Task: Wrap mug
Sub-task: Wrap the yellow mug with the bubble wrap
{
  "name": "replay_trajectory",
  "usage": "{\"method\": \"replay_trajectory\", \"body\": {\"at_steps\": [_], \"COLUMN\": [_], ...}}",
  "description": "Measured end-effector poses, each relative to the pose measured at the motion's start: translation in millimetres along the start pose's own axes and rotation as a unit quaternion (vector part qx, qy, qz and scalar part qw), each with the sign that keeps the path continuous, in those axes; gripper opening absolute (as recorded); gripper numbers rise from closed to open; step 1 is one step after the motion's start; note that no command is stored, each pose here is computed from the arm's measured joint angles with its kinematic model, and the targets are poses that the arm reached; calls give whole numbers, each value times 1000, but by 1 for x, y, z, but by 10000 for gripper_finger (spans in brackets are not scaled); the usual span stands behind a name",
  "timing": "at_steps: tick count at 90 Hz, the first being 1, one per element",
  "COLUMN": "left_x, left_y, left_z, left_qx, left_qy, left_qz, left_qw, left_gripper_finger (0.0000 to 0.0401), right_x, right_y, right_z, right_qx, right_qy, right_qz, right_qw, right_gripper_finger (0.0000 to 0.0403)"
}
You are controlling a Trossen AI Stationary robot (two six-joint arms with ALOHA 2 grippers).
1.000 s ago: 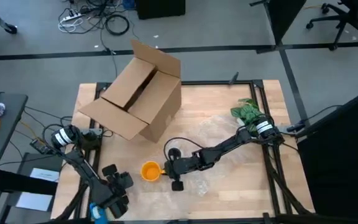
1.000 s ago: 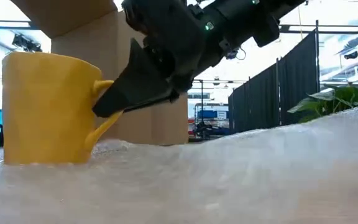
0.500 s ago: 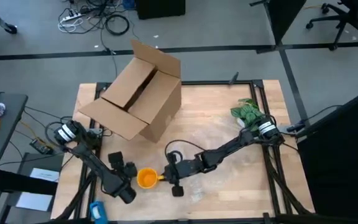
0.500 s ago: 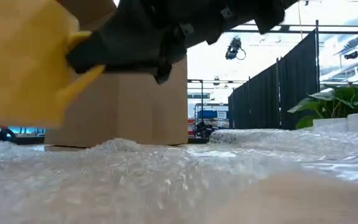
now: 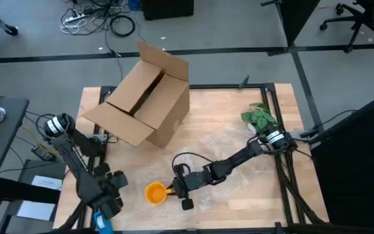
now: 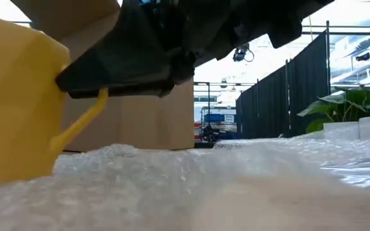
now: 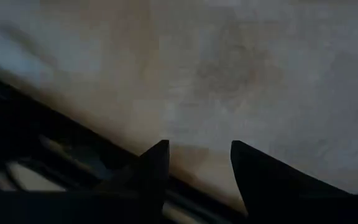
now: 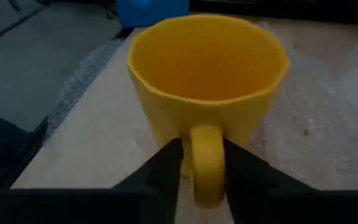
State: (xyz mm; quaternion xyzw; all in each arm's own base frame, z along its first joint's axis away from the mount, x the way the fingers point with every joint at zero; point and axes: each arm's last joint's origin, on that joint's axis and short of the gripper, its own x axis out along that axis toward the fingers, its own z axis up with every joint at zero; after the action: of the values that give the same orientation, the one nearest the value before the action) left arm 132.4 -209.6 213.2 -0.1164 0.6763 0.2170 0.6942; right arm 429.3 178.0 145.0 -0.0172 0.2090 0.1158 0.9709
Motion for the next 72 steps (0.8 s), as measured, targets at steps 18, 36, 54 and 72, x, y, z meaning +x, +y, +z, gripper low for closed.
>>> {"method": "replay_trajectory", "body": {"at_steps": [18,36,54,72], "left_x": [37,74,80,76], "left_y": [4,15,14,12], "left_z": [0,1,2,3], "left_qx": [-13,-32,-13,2], "left_qy": [30,58,55,39], "left_qz": [-14,-34,-61,-52], "left_qw": [999,997,996,998], "left_gripper_finger": [168,173,147,16], "right_x": [0,-1,-14,-39], "right_y": [-2,0,12,34], "right_z": [1,1,19,40], "right_qx": [-4,1,19,-7], "right_qy": [-7,-8,-32,-44], "right_qz": [-35,-34,-31,-48], "right_qw": [999,999,999,998], "right_gripper_finger": [168,203,208,188]}}
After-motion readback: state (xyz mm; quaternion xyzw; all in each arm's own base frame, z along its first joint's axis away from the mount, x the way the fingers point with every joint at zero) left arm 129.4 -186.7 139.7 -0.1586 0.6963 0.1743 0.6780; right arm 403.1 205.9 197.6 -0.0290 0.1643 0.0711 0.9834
